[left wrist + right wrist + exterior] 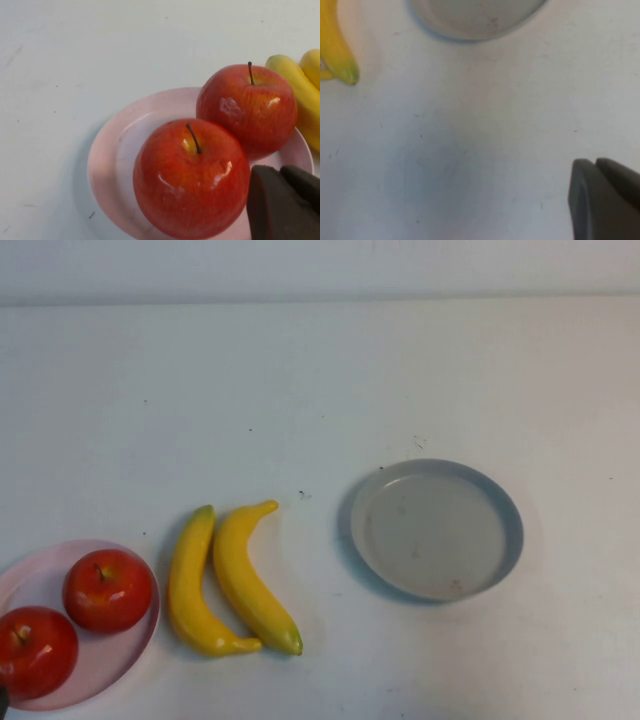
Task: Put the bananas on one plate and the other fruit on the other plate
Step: Put another type of fruit in the right plate
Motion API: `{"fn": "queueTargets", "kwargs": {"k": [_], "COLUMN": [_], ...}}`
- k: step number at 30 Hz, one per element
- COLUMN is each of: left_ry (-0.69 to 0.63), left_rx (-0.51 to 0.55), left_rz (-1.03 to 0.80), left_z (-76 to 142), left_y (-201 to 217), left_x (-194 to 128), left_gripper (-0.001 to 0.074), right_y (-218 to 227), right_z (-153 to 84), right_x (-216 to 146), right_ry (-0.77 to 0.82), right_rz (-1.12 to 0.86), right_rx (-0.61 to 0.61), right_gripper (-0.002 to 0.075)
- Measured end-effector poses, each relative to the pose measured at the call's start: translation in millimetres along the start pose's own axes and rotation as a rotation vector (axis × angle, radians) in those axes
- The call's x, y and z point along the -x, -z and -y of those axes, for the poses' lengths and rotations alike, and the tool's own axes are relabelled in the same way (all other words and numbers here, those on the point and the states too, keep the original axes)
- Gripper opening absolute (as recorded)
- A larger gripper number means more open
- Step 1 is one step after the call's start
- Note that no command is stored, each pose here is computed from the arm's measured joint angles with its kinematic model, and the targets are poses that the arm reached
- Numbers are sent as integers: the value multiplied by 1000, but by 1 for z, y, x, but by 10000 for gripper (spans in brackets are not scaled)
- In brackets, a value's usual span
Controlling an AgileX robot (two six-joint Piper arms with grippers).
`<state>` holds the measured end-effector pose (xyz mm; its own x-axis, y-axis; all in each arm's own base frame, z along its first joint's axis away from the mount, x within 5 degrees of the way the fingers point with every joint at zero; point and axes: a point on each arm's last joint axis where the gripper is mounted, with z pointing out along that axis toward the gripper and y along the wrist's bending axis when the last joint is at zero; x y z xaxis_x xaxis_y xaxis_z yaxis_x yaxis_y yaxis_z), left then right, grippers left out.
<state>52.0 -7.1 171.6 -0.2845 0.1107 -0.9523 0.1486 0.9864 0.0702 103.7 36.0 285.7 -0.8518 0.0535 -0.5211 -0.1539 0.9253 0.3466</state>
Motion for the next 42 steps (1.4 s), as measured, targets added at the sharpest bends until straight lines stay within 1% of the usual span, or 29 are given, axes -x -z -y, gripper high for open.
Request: {"fn": "queueTargets", "kwargs": {"k": [5,9,13,19,22,25,27,29,31,33,35,38,42], "left_ry": [0,0,0,-1,-1,-1,-1,-1,-2,-2,-2,-2,-2], "left_rx": [0,0,0,0,0,0,0,0,1,1,1,1,1], "left_rz": [0,0,0,0,0,0,0,0,0,0,0,0,0], "left_z": [0,0,0,0,0,0,0,0,0,0,0,0,0], "left_y": [0,0,0,0,0,0,0,0,0,0,0,0,0], "left_x": [0,0,0,0,0,0,0,0,0,0,0,0,0], "left_gripper": [3,3,3,3,3,3,3,3,3,3,3,3,3], "right_y": [-20,-40,-74,-121,-146,-173,-189,-204,-217,-232,-246,-260,-275], "right_z": [-5,-20,-55,-120,-155,-188,-210,-226,-240,-251,-258,-266,-272], "right_x": [23,40,55,73,79,83,86,89,95,100,103,113,120], "right_ry": [55,129,280,491,572,646,685,707,712,680,649,615,614], "right_rz": [-84,-151,-271,-372,-397,-410,-408,-411,-412,-418,-422,-413,-411], "right_rx": [24,68,119,179,207,225,242,254,252,212,160,100,64], "right_gripper": [-17,-17,-17,-5,55,158,245,318,371,395,403,409,410]}}
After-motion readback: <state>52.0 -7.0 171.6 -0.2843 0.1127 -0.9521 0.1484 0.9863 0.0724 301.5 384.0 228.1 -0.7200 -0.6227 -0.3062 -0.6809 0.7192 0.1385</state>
